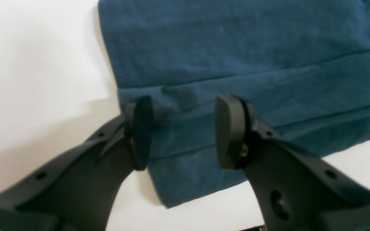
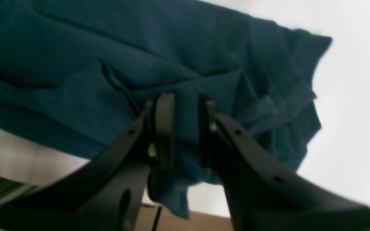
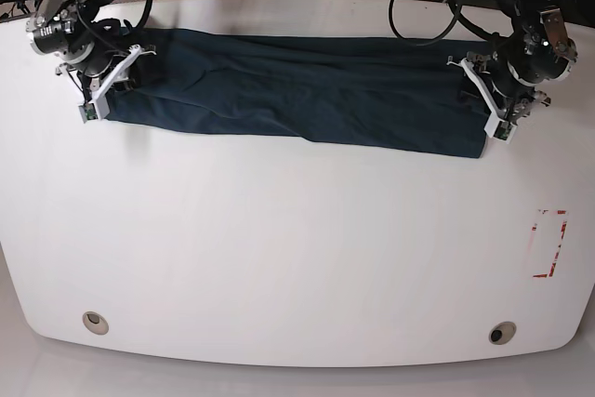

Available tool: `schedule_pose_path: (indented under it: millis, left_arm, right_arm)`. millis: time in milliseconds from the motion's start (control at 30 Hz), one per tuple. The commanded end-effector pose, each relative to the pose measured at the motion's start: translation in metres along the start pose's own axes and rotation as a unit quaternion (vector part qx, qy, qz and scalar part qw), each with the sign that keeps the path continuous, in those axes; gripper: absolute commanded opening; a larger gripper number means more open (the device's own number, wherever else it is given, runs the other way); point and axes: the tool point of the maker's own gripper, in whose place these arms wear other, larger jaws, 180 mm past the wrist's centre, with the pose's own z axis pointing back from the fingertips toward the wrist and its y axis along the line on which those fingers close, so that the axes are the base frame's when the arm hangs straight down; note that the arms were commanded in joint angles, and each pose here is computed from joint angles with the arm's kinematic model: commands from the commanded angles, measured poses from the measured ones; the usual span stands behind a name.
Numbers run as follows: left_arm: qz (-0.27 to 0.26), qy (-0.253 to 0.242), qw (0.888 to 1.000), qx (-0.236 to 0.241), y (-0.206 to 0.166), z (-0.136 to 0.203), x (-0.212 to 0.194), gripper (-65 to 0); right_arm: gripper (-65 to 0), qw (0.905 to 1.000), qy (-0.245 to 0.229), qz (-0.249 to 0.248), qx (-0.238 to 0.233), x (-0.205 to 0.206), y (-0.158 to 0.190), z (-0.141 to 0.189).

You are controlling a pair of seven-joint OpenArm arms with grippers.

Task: Fold the T-shirt properly
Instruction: 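Pull the folded shirt edge with both grippers to smooth it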

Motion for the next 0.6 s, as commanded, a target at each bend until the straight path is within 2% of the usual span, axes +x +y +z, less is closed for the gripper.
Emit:
schedule_pose_path:
  millis: [0, 100, 233, 333, 567]
  left_arm:
    - [-0.001, -0.017, 1.000, 0.016, 0.012, 0.008, 0.008, -35.7]
    - [0.000, -0.018, 1.000, 0.019, 0.013, 0.008, 0.009, -35.1]
    - [0.000, -0.019, 1.000, 0.019, 0.013, 0.008, 0.010, -23.3]
    - [0.001, -0.019, 1.000, 0.018, 0.013, 0.008, 0.010, -15.4]
    - [0.003, -0.025, 0.999, 0.021, 0.015, 0.008, 0.014, -14.9]
  right_arm:
    - [-52.6, 0.9996, -0.029, 0.005, 0.002, 0.013, 0.002, 0.002]
    - [-52.6, 0.9995, -0.027, -0.010, 0.014, 0.008, 0.001, -0.007]
    - [-52.6, 0.9989, -0.017, -0.033, 0.029, -0.004, -0.006, -0.022]
    - [-52.6, 0.9981, -0.017, -0.030, 0.051, 0.001, 0.000, -0.036]
    - [-52.6, 0.9969, -0.005, -0.051, 0.060, -0.015, -0.012, -0.050]
